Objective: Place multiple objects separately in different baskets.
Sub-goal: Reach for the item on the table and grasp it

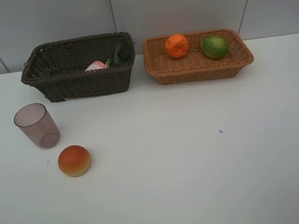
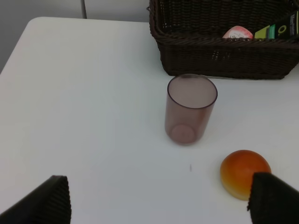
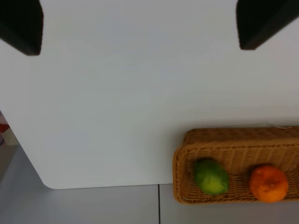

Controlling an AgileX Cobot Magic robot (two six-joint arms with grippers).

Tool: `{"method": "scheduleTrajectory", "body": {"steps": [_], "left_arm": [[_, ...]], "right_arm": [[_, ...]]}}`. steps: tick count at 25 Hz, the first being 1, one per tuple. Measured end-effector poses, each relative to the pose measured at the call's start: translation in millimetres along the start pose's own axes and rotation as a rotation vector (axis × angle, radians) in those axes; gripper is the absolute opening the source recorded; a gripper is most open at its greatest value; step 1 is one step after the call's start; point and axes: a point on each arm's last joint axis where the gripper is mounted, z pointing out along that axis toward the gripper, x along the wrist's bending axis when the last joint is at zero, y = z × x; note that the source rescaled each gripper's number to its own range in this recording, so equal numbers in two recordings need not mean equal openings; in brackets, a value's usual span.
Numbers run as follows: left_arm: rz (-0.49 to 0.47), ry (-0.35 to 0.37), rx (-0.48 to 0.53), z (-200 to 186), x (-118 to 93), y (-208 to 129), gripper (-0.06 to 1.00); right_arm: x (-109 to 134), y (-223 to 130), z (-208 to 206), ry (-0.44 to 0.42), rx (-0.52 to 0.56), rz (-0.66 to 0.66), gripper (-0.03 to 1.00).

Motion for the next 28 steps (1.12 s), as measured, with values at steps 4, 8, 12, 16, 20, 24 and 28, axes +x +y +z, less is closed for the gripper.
{"method": "scheduleTrajectory", "body": {"steps": [4,8,12,16,20,24,28], "left_arm": [[0.0,0.0,0.0,0,0,0,0.98],[0.0,0.0,0.0,0,0,0,0.98],[-0.005,-0.01,-0.007,0,-1,1,0.98],[-0.004,-0.012,0.013,5,-3,22,0.98],[0.056,-0.01,0.164,30,-5,56,0.98],[0.089,-0.037,0.28,63,-10,87,0.98],[0.102,-0.045,0.447,107,-16,104,0.98]], "right_arm": [[0,0,0,0.0,0.0,0.0,0.79],[0,0,0,0.0,0.0,0.0,0.79],[0,0,0,0.0,0.0,0.0,0.79],[0,0,0,0.0,0.0,0.0,0.79],[0,0,0,0.0,0.0,0.0,0.79],[0,0,0,0.0,0.0,0.0,0.79],[0,0,0,0.0,0.0,0.0,0.79]]}}
